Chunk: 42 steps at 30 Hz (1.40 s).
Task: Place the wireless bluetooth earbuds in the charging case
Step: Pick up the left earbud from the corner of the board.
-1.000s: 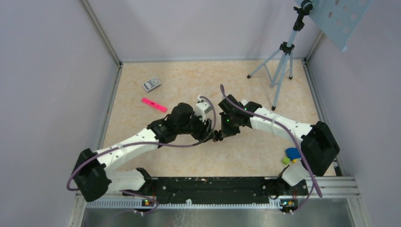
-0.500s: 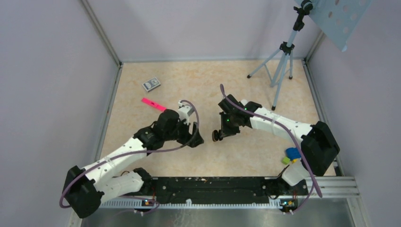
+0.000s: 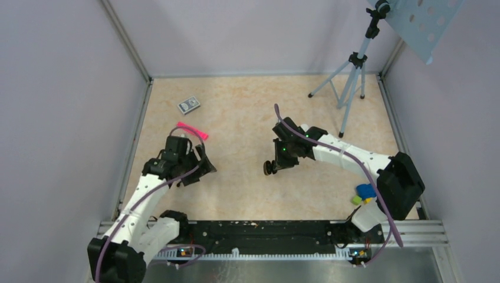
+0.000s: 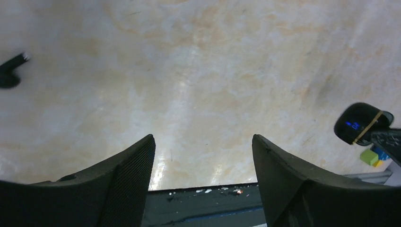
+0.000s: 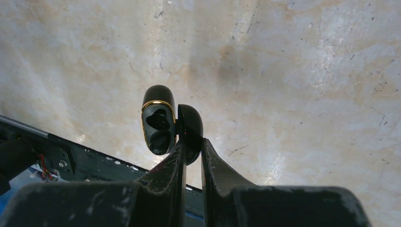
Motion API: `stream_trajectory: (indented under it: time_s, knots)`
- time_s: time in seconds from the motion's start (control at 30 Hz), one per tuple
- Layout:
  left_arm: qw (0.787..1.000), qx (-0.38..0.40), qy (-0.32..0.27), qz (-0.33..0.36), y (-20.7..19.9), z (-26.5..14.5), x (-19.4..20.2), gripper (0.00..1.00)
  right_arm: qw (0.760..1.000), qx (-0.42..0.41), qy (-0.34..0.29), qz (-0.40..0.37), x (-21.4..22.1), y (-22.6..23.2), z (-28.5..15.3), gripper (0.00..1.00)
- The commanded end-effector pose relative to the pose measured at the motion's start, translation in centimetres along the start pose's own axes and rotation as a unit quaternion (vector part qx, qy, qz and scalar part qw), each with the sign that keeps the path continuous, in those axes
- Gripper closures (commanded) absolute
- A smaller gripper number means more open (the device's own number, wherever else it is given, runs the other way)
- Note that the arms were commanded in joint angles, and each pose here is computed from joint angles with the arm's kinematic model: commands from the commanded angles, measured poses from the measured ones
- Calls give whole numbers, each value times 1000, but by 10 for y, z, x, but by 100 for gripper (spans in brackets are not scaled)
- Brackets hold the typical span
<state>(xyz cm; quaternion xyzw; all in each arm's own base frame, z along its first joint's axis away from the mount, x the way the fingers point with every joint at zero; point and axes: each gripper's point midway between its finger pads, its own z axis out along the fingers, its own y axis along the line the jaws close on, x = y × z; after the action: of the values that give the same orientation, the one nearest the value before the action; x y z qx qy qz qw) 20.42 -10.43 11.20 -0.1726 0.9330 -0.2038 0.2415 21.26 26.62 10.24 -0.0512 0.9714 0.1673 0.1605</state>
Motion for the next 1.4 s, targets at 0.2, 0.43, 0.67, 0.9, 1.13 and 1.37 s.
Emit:
stream_trajectory:
  time_s: [0.2,0.43,0.67,0.9,1.13,1.37]
  knots:
    - [969,-145,-14,-199,57,-24,-11,24,998,-51,-24,-40,-1,15,0,99]
    - [938,-217,-23,-268,96,-25,-32,35,995,-75,-27,-57,-1,21,6,99]
    - [914,-307,-32,-265,140,-15,-46,40,993,-87,-36,-70,-5,25,2,99]
    - [931,-283,-15,-230,153,7,-52,43,992,-95,-39,-71,-5,28,1,99]
    - [931,-278,-8,-234,160,20,-41,58,993,-90,-36,-69,-2,24,1,99]
    - [933,-264,-2,-246,161,33,-31,61,994,-86,-33,-67,-2,24,2,99]
